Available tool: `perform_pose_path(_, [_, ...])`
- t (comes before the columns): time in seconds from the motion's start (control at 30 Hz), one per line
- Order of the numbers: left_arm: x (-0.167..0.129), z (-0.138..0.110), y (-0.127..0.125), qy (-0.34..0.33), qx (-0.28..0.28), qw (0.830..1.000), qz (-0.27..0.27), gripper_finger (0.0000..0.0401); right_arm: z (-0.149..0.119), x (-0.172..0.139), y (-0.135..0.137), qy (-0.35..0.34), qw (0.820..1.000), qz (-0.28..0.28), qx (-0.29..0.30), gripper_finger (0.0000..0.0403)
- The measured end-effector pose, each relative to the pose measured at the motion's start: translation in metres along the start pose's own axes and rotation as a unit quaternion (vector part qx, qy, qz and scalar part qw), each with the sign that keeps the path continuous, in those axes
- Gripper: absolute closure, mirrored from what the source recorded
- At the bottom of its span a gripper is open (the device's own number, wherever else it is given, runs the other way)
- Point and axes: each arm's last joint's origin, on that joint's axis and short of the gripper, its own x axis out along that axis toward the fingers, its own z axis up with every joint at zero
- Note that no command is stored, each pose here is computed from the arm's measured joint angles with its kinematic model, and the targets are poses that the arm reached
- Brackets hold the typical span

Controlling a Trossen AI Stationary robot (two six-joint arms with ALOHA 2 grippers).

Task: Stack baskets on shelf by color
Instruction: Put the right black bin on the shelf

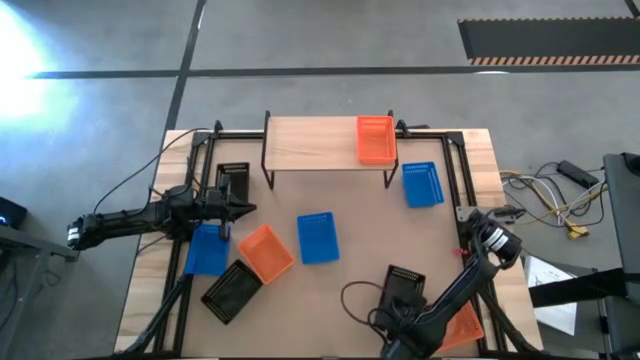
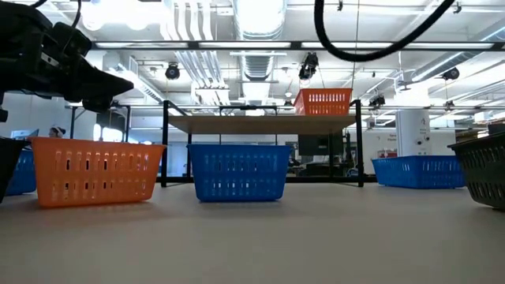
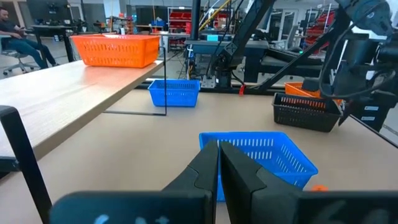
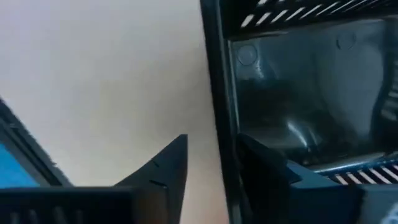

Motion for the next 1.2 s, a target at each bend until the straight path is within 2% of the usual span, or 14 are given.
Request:
perform_pose_path(0.23, [0.0, 0.0, 0.0, 0.0, 0.0, 1.0, 0.0, 0.0401, 0.0, -0.023, -0.004, -0.011, 0.999, 0.028, -0.016, 0.0383])
perform_pose_path(0.43, [0.0, 0.0, 0.0, -0.001, 0.0, 1.0, 0.0, 0.0401, 0.005, -0.049, -0.011, -0.048, 0.997, 0.05, -0.028, 0.0394])
perform_pose_path(0.6, [0.0, 0.0, 0.0, -0.001, 0.0, 1.0, 0.0, 0.0401, 0.024, -0.071, -0.025, -0.09, 0.993, 0.06, -0.047, 0.0394])
perform_pose_path(0.73, [0.0, 0.0, 0.0, -0.001, 0.0, 1.0, 0.0, 0.0401, 0.054, -0.096, -0.039, -0.148, 0.982, 0.061, -0.096, 0.0394])
perform_pose_path(0.97, [0.0, 0.0, 0.0, -0.001, 0.0, 1.0, 0.0, 0.0401, 0.128, -0.138, -0.075, -0.221, 0.954, 0.046, -0.198, 0.0394])
perform_pose_path(1.1, [0.0, 0.0, 0.0, 0.0, 0.0, 1.0, 0.0, 0.0401, 0.171, -0.161, -0.106, -0.256, 0.932, 0.015, -0.255, 0.0394])
perform_pose_path(1.2, [0.0, 0.0, 0.0, -0.001, 0.0, 1.0, 0.0, 0.0401, 0.201, -0.174, -0.14, -0.264, 0.923, -0.021, -0.28, 0.0394])
